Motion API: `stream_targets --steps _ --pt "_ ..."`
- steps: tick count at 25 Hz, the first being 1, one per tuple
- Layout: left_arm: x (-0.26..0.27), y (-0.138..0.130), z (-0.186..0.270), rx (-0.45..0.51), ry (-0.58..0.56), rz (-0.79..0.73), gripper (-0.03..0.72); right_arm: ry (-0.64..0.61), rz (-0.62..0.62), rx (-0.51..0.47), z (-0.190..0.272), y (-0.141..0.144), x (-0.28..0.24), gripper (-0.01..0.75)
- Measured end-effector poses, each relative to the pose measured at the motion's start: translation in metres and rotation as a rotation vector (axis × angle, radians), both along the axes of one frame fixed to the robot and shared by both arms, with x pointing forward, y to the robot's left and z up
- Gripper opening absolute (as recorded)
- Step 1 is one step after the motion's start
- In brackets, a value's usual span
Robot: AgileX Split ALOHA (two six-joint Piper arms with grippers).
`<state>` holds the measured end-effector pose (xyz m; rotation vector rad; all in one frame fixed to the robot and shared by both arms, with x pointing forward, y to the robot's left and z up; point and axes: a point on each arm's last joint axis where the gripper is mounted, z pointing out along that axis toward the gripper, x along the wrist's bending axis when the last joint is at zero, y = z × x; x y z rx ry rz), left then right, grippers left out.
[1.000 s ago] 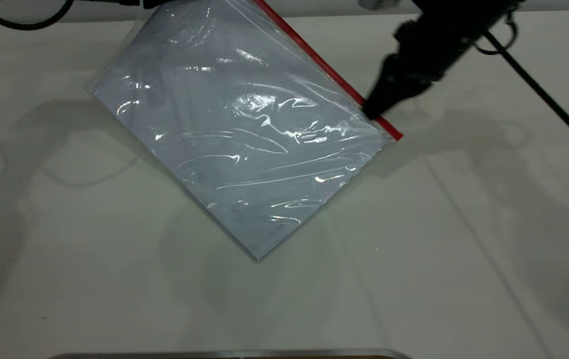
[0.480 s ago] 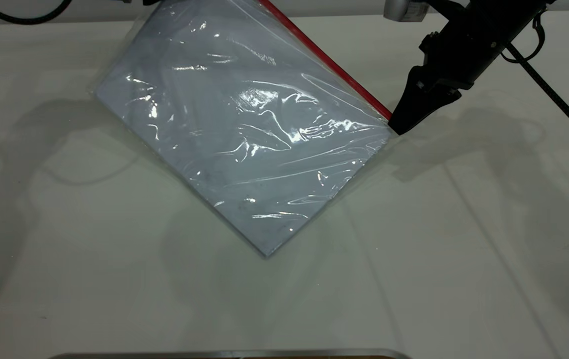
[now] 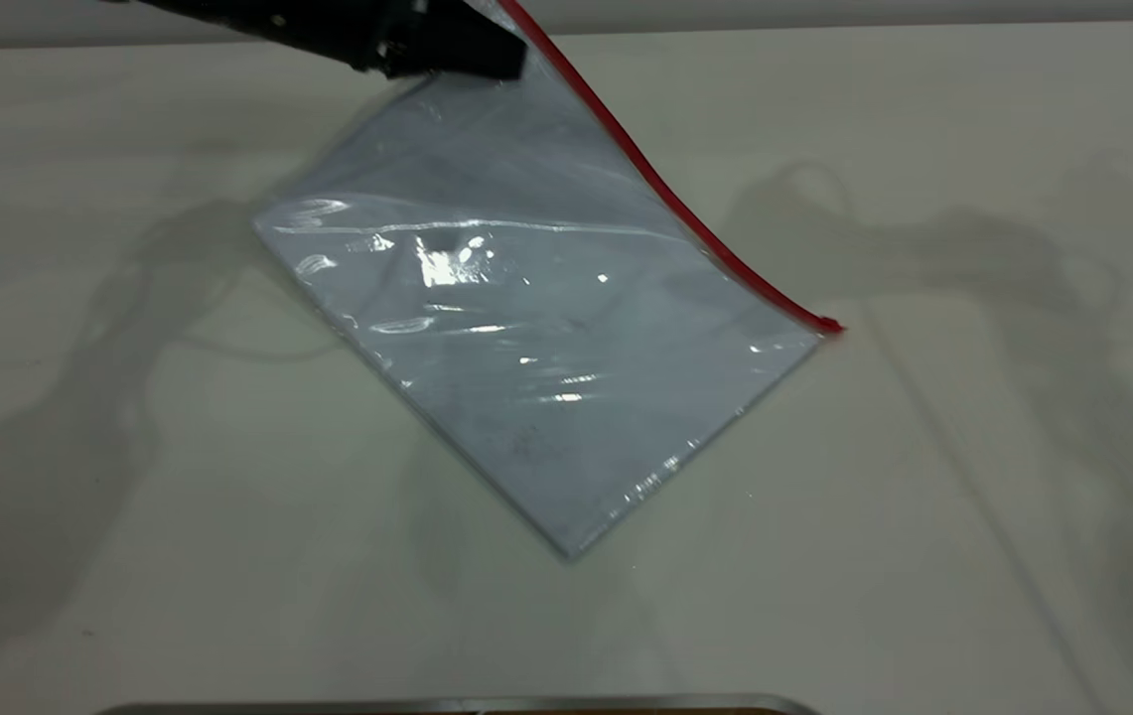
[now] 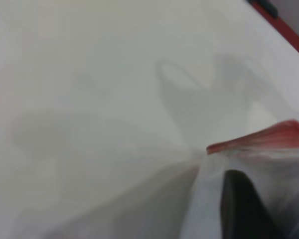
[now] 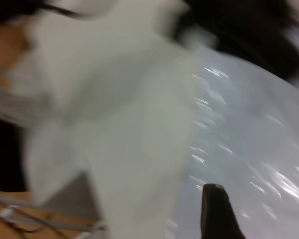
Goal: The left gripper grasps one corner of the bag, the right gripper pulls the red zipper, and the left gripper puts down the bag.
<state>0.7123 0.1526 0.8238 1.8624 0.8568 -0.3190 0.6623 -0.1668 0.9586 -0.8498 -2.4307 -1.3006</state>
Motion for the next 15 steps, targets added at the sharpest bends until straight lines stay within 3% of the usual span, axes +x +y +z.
stream_targets --steps 3,7,11,15 --pt "0.001 0.006 0.009 -0.038 0.127 0.060 0.433 -0.013 0.008 0.014 0.029 0.002 -0.009 0.441" --pt "0.002 0.030 0.064 -0.144 0.212 0.063 0.475 0.022 -0.021 -0.055 0.065 0.008 -0.027 0.394" --pt "-0.004 0.054 0.144 -0.198 0.110 0.041 0.477 0.013 -0.070 -0.192 0.116 0.011 -0.060 0.371" --pt "-0.025 0.066 0.223 -0.140 -0.022 0.035 0.478 -0.067 -0.172 -0.315 0.176 0.002 -0.107 0.368"
